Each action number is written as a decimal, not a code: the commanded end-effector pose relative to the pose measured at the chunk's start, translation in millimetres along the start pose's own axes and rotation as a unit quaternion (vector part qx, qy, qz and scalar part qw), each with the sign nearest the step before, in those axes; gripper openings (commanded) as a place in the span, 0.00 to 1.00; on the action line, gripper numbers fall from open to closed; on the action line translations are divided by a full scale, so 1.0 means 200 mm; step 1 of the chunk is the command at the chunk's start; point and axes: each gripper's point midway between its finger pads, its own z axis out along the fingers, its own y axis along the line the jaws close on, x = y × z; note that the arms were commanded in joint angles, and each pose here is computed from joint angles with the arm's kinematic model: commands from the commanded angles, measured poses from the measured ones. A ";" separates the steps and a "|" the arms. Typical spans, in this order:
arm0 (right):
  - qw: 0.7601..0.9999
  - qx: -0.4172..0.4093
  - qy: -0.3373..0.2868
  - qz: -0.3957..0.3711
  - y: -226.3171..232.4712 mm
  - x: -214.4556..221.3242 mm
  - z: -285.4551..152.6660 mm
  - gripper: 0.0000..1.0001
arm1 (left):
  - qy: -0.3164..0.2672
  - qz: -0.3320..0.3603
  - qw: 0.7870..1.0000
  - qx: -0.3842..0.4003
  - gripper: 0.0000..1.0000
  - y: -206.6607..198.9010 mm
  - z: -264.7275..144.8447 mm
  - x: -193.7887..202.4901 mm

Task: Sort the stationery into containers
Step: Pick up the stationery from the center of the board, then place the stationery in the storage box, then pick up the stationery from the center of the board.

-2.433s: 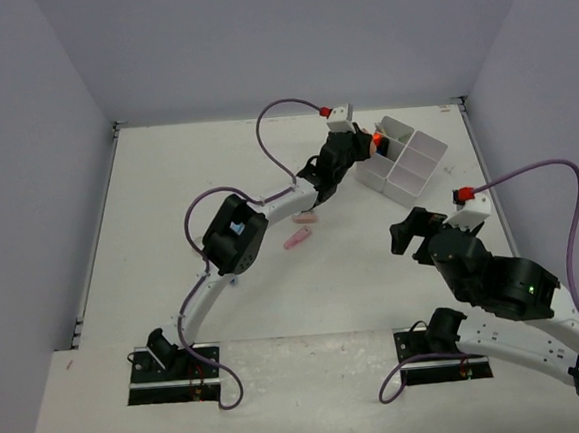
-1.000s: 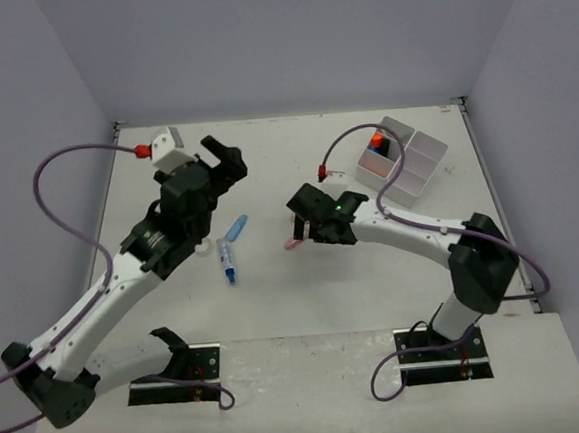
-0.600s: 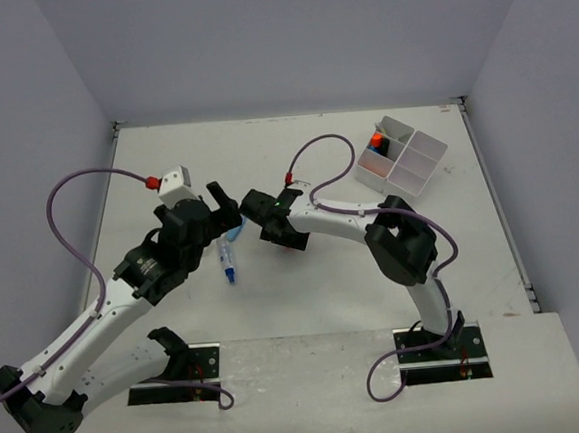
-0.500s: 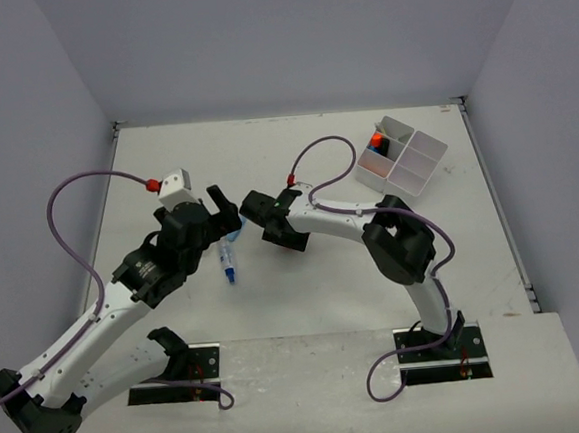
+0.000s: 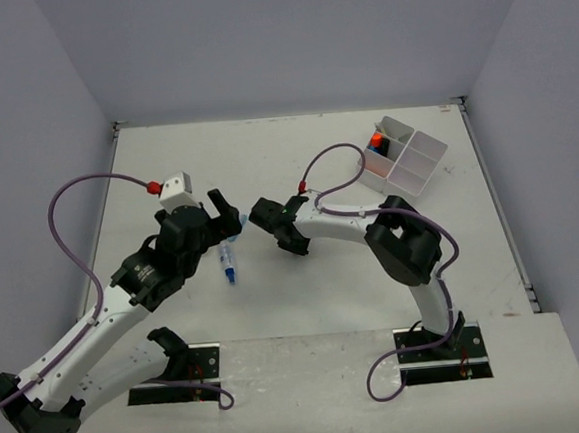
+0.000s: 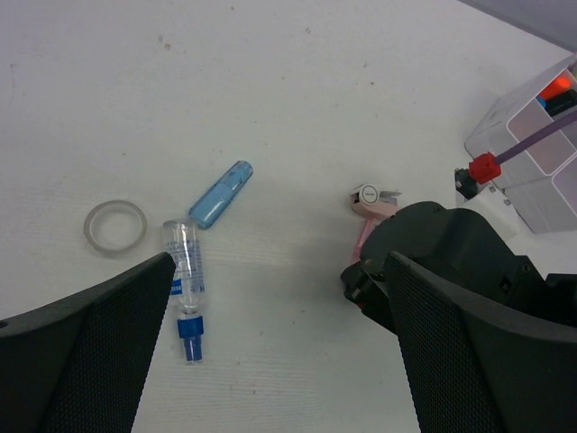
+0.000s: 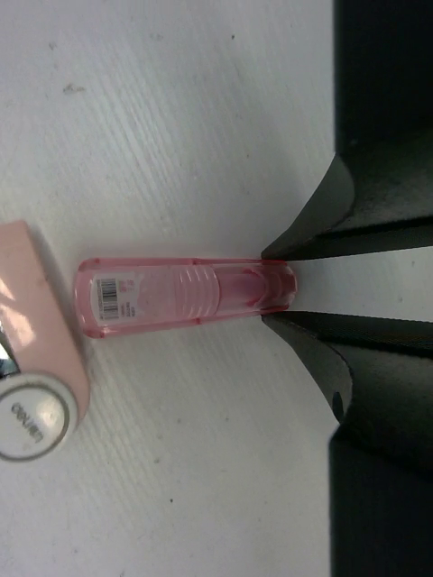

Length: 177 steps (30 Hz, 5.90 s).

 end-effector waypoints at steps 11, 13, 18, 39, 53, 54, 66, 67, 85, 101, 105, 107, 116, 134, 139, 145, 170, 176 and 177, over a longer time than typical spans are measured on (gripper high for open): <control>0.972 -0.123 -0.109 -0.168 -0.32 -0.13 -0.28 0.00 | 0.065 0.000 0.991 0.115 1.00 -0.26 0.12 0.20; 0.945 -0.202 -0.128 -0.223 -0.27 -0.10 -0.40 0.00 | 0.094 -0.007 0.974 0.206 1.00 -0.44 0.09 0.26; 0.873 -0.358 -0.184 -0.277 -0.22 -0.08 -0.70 0.00 | 0.131 -0.040 0.909 0.393 1.00 -0.82 0.00 0.28; 0.881 -0.343 -0.239 -0.221 -0.43 -0.26 -0.84 0.99 | 0.116 -0.024 0.896 0.428 0.00 -1.12 0.24 0.29; 0.950 -0.205 -0.230 0.047 -1.24 -0.59 -1.07 0.99 | -0.031 0.032 0.939 0.341 0.00 -1.70 1.18 0.19; 0.945 -0.222 -0.234 0.058 -1.27 -0.61 -1.11 0.99 | -0.036 0.026 0.939 0.342 0.00 -1.72 1.21 0.19; 0.935 -0.267 -0.228 0.056 -1.35 -0.58 -1.14 0.99 | -0.045 0.004 0.938 0.342 0.00 -1.83 1.43 0.32; 0.936 -0.264 -0.227 0.052 -1.34 -0.58 -1.14 0.99 | -0.042 0.004 0.939 0.341 0.03 -1.82 1.44 0.35; 0.943 -0.232 -0.240 0.014 -1.22 -0.61 -1.13 0.99 | -0.063 0.009 0.947 0.315 0.83 -1.81 1.24 0.13; 0.933 -0.290 -0.162 -0.141 -0.61 -0.48 -0.97 0.98 | 0.125 0.120 0.981 -0.084 0.98 -0.05 0.77 0.04; 0.929 -0.284 -0.158 -0.174 -0.57 -0.47 -0.95 0.98 | 0.164 0.140 0.976 -0.041 0.96 0.09 0.71 0.18; 0.928 -0.285 -0.155 -0.184 -0.55 -0.46 -0.94 0.98 | 0.183 0.170 0.968 -0.034 0.97 0.14 0.71 0.26; 0.916 -0.318 -0.152 -0.193 -0.51 -0.43 -0.96 0.98 | 0.261 0.217 0.940 -0.029 0.94 0.26 0.81 0.51; 0.913 -0.324 -0.153 -0.195 -0.53 -0.42 -0.96 0.98 | 0.349 0.216 0.912 -0.023 0.53 0.32 0.90 0.75; 0.915 -0.320 -0.151 -0.191 -0.53 -0.42 -0.95 0.98 | 0.356 0.217 0.909 -0.026 0.27 0.33 0.90 0.76; 0.924 -0.315 -0.133 -0.171 -0.52 -0.42 -0.90 0.98 | 0.348 0.212 0.913 0.006 0.05 0.22 0.92 0.73; 0.911 -0.406 -0.055 -0.044 -0.21 -0.73 -0.81 0.62 | 0.037 0.185 0.846 0.499 0.00 -0.93 0.24 0.38; 0.902 -0.425 -0.047 -0.051 -0.19 -0.70 -0.82 0.55 | 0.041 0.183 0.836 0.516 0.00 -0.97 0.22 0.39; 0.903 -0.424 -0.046 -0.052 -0.19 -0.70 -0.81 0.53 | 0.042 0.182 0.834 0.519 0.00 -0.98 0.21 0.39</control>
